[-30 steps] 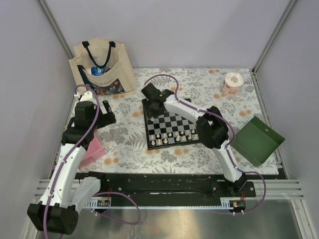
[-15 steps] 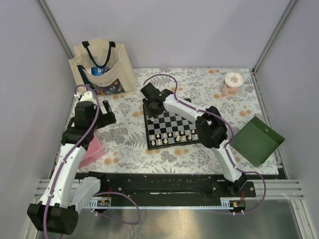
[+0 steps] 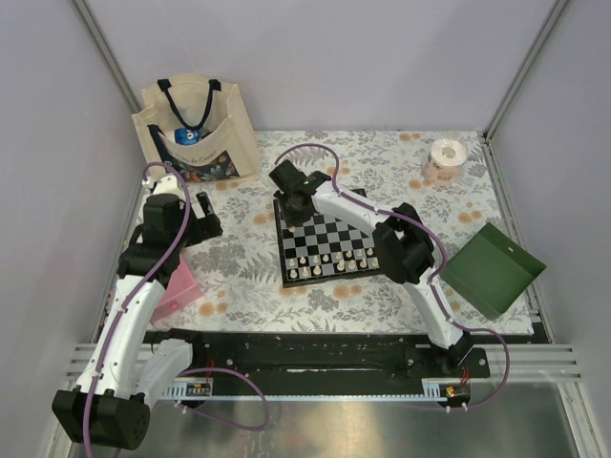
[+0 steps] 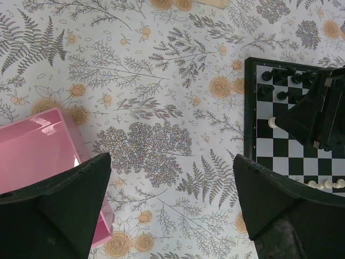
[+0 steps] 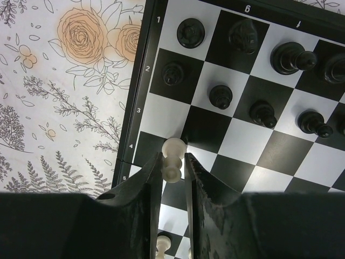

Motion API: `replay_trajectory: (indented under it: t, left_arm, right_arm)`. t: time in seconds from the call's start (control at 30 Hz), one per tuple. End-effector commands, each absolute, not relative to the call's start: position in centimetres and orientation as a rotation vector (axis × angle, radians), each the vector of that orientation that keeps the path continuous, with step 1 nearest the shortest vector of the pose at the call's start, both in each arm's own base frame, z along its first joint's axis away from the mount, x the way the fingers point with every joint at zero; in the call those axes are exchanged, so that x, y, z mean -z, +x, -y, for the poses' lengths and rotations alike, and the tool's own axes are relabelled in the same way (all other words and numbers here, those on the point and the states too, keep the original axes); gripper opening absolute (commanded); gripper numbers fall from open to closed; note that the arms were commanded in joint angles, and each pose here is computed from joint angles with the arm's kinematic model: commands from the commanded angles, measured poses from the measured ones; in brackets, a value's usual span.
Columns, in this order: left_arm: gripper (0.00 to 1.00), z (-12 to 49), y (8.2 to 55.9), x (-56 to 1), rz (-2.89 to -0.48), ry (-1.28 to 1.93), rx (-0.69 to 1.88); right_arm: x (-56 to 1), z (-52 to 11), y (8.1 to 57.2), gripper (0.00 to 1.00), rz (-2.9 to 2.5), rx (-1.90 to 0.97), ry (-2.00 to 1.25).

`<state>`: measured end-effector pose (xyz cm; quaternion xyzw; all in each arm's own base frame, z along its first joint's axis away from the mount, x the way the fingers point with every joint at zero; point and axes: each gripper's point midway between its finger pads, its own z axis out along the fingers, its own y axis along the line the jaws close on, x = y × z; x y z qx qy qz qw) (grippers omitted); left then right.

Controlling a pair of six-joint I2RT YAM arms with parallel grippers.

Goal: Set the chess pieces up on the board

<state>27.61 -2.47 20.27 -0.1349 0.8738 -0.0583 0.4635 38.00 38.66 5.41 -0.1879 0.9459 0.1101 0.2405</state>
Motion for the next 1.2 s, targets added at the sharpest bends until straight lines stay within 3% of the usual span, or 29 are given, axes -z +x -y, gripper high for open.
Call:
replay_trajectory:
  t: [0.0, 0.27, 0.83, 1.17]
  left_arm:
    - [0.99, 2.4, 28.1, -21.2, -2.1, -0.325, 0.154]
    - [0.99, 2.4, 28.1, -21.1, -2.1, -0.326, 0.153]
    - [0.99, 2.5, 28.1, -21.1, -2.103, -0.324, 0.155]
    - [0.99, 2.6, 28.2, -21.0, -2.108, -0.321, 0.161]
  right_arm:
    - [-6.8, -39.0, 39.0, 0.31, -2.553, -0.322, -0.507]
    - [-9.0, -38.7, 38.7, 0.15, -2.517, -0.343, -0.505]
    - [-16.9, -32.8, 33.9, 0.13, -2.39, -0.387, -0.412]
    - [-14.7, -29.4, 28.4, 0.12, -2.474, -0.453, -0.357]
